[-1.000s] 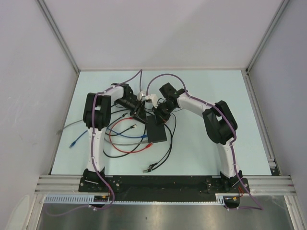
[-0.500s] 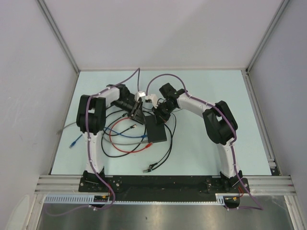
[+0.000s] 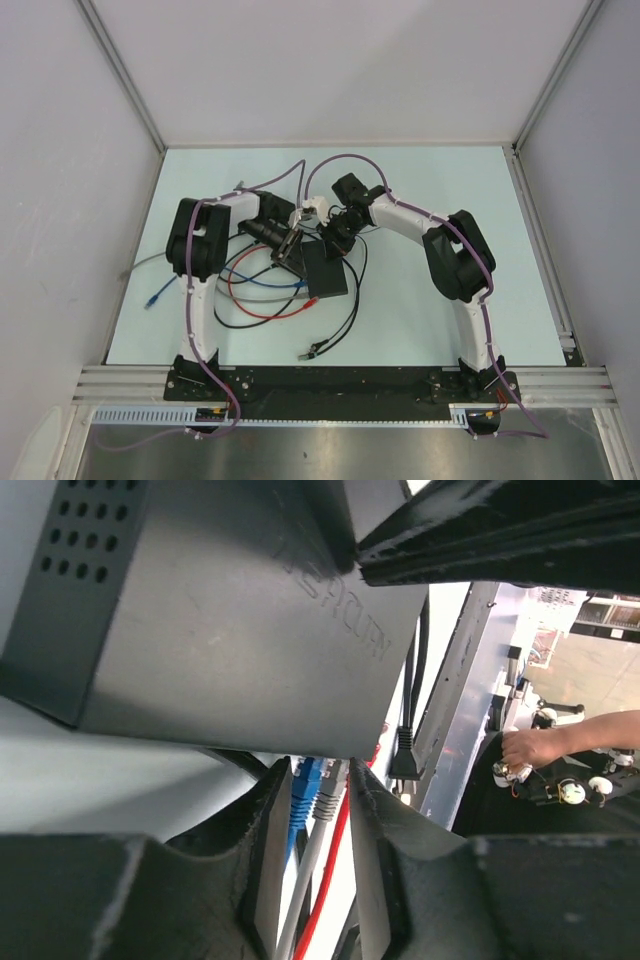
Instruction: Pull the plug from the switch port
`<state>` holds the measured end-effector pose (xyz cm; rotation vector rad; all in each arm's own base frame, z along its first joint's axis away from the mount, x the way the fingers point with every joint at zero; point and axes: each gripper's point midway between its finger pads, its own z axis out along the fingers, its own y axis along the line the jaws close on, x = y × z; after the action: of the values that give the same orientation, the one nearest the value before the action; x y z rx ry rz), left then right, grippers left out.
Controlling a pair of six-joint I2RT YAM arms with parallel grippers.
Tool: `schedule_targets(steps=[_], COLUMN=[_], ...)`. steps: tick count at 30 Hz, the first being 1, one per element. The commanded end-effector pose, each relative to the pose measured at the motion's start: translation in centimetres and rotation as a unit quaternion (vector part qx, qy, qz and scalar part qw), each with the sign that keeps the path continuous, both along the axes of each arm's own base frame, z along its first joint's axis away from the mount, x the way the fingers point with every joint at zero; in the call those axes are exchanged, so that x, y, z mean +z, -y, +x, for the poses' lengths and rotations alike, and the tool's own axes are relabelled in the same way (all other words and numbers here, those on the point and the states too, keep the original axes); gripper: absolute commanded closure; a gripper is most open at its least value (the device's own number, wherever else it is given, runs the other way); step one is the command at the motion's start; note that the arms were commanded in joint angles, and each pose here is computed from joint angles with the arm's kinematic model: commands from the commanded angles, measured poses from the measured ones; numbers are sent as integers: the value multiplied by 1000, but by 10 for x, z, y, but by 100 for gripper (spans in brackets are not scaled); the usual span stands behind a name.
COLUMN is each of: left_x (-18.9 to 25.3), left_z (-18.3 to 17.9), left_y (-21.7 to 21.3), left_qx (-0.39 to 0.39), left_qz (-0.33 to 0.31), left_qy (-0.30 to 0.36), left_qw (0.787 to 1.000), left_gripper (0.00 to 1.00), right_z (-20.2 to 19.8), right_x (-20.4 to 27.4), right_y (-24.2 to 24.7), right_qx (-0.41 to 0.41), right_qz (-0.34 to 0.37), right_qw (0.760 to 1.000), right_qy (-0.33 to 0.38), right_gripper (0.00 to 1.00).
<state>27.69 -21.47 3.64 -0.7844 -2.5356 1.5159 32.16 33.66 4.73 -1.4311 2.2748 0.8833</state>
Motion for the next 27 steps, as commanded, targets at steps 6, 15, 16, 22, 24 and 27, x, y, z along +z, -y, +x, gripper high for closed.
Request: schedule_targets(steps=[6, 15, 16, 22, 24, 27], left_x=[-4, -5, -5, -12, -12, -15], left_z=[-2, -9, -9, -15, -16, -18], left_y=[3, 0, 0, -1, 0, 0], left_qx=[-14, -46, -47, -63, -64, -64], left_qz=[-24, -22, -21, -15, -16, -12], left_qy=[-8, -8, -9, -2, -5, -5], left_qw=[1000, 999, 999, 998, 998, 998], left_gripper=[65, 63, 63, 63, 61, 64], right_z=[-4, -6, -5, -6, -6, -6], right_x=[-47, -48, -48, -48, -49, -48], right_y=[32, 32, 32, 32, 32, 32], right_qx=[-9, -6, -7, -6, -6, -6], right_qz=[-89, -92, -92, -92, -92, -92], right_qw=[996, 996, 996, 996, 996, 996], right_qy=[-6, -5, -4, -5, -5, -4], right_gripper=[100, 100, 100, 100, 100, 100])
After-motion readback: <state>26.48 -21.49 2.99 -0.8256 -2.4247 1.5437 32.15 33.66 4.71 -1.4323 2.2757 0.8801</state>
